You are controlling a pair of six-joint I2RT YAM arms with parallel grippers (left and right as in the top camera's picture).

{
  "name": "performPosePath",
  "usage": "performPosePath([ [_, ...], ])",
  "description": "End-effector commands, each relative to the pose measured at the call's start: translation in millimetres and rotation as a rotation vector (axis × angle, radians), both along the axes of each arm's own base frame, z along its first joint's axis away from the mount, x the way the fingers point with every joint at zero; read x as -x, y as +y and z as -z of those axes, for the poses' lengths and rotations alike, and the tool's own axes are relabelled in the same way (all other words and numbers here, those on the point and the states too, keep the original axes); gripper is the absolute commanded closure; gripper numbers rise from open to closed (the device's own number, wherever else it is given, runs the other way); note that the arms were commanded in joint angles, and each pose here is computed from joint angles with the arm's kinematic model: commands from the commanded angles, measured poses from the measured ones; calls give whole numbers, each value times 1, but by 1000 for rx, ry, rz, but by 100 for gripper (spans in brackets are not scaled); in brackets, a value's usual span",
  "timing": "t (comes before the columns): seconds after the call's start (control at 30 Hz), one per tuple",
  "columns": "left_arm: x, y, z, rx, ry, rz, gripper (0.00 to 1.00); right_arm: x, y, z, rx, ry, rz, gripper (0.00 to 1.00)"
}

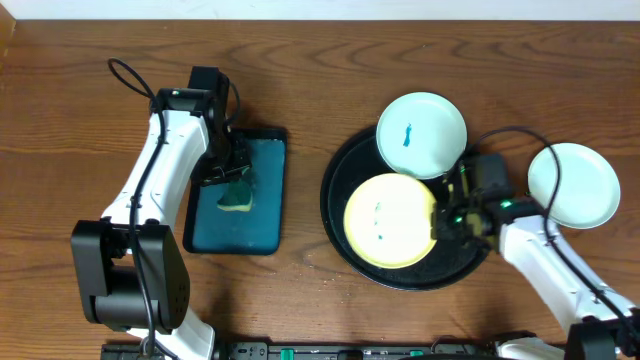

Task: Clean dirty plates on tray and stack at the side
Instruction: 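Grip the yellow plate rim with the right gripper and pull it toward center, then move the sponge from the basin to the yellow plate with the left gripper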

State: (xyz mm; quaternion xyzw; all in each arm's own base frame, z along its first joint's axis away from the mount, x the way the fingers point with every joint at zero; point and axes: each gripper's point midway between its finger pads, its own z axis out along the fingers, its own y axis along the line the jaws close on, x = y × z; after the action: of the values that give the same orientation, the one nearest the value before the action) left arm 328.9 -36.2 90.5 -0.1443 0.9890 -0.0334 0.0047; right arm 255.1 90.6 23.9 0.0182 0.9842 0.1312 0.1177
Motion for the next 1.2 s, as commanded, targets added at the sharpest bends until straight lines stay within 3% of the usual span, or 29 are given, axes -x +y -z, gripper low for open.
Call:
performPosePath([
  [0.0, 0, -2, 3, -1, -2, 43, 92, 4, 5, 7, 28, 1, 12, 99],
  [0.1, -4, 10, 17, -67, -26, 40, 92, -3, -6, 8, 101, -33, 48, 99],
  [0.33, 15, 11, 87, -62, -38, -75, 92, -10, -6, 6, 107, -64, 53, 99],
  [0.57, 22, 10, 98, -49, -36, -76, 92, -17, -8, 5, 122, -92, 60, 99],
  [0.83, 12, 1, 38, -20, -6, -51, 92, -14, -9, 15, 130, -58, 68, 99],
  [1.03, 2, -63, -21, 200, -120, 62, 92, -14, -10, 28, 129, -18, 105, 99],
  [1.17, 9, -109, -31, 256, -150, 148, 92, -13, -10, 35, 134, -3, 104, 99],
])
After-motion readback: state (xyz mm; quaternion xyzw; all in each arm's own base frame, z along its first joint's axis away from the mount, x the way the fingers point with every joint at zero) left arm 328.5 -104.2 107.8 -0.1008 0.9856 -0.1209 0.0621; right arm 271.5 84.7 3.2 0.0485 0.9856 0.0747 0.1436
